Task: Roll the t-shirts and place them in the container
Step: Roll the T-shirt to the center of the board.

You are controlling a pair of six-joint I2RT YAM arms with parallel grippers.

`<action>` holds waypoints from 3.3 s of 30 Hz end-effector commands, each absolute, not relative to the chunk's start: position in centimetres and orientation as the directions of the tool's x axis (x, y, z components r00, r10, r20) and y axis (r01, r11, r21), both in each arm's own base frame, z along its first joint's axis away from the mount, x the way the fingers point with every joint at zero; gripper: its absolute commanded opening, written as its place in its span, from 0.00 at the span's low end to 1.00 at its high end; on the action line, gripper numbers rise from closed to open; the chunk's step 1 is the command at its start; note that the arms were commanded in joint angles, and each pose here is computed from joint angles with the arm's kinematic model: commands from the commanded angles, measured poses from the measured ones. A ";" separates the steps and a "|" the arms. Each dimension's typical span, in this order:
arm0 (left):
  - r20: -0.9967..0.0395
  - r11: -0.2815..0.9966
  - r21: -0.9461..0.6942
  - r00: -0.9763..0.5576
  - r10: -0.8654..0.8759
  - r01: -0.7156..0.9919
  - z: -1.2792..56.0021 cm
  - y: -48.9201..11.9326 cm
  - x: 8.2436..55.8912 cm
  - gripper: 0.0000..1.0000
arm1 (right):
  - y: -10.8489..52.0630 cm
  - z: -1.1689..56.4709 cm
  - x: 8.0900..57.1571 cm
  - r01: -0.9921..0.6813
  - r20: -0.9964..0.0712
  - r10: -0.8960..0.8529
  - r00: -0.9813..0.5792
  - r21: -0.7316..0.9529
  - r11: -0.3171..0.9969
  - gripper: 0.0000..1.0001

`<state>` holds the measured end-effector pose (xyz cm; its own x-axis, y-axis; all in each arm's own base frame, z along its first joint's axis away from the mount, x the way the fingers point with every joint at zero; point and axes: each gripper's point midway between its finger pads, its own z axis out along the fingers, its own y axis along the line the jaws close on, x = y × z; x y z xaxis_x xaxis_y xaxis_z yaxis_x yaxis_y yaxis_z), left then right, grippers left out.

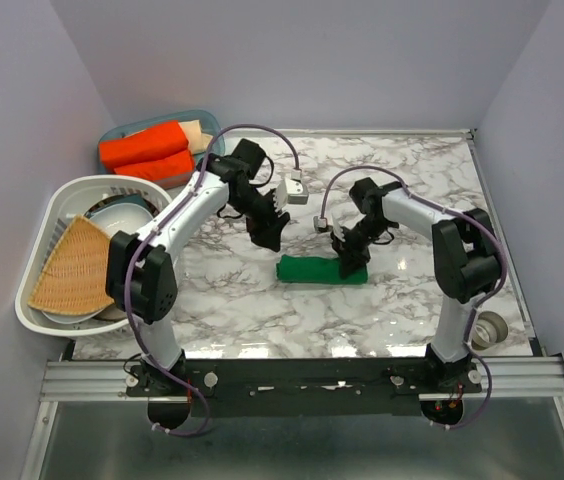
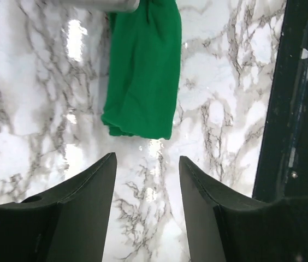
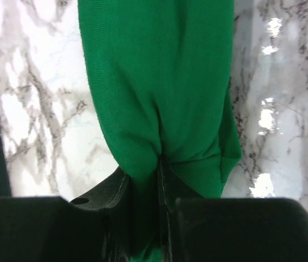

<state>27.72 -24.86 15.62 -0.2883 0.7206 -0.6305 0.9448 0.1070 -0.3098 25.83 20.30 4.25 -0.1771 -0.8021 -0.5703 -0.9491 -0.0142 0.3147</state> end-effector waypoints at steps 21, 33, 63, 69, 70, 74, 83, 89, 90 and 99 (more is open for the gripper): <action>-0.678 -0.173 -0.277 -0.065 0.732 0.945 10.8 -32.6 23.0 0.54 | 18.9 3.3 21.3 -0.694 -0.362 -0.840 -0.403 0.720 0.022 0.02; -0.702 -0.217 -0.396 -0.141 0.698 0.892 11.4 -33.7 20.9 0.19 | 19.2 2.6 21.8 -0.617 -0.286 -0.836 -0.469 0.783 0.079 0.01; -0.566 0.041 -0.606 -0.467 0.679 0.794 4.6 -36.7 23.5 0.00 | 18.2 1.4 21.3 -0.566 -0.214 -0.822 -0.528 0.810 0.153 0.32; -0.520 0.082 -0.689 -0.569 0.638 0.721 4.2 -36.0 24.6 0.00 | 15.5 4.1 24.9 -0.670 -0.320 -0.722 -0.614 0.695 0.262 1.00; -0.517 0.083 -0.695 -0.577 0.633 0.714 4.2 -36.0 24.7 0.00 | 15.0 6.0 25.7 -0.723 -0.385 -0.697 -0.605 0.632 0.279 1.00; -0.512 0.085 -0.728 -0.623 0.592 0.680 5.0 -36.3 25.5 0.00 | 12.3 9.7 28.2 -0.903 -0.563 -0.707 -0.428 0.239 0.356 1.00; -0.463 0.096 -0.791 -0.693 0.553 0.605 4.6 -36.9 25.8 0.01 | 14.8 13.9 26.6 -0.918 -0.670 -0.736 0.093 -0.343 0.196 1.00; -0.463 0.090 -0.796 -0.698 0.546 0.598 4.7 -37.0 25.9 0.01 | 16.9 12.4 25.8 -0.927 -0.679 -0.732 0.055 -0.307 0.215 1.00; -0.466 0.089 -0.795 -0.697 0.546 0.601 4.8 -37.0 25.9 0.01 | 17.1 12.3 26.2 -0.920 -0.684 -0.727 0.060 -0.320 0.225 1.00; -0.467 0.093 -0.792 -0.697 0.545 0.603 5.0 -36.9 25.9 0.02 | 17.6 9.1 27.3 -0.943 -0.647 -0.760 0.067 -0.291 0.164 1.00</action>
<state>26.09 -37.04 5.82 -0.6937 0.5412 -0.4752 0.6089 0.0883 -0.7883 26.14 17.17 10.31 0.0515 -0.7490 -0.6606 -0.9448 0.1778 -0.2753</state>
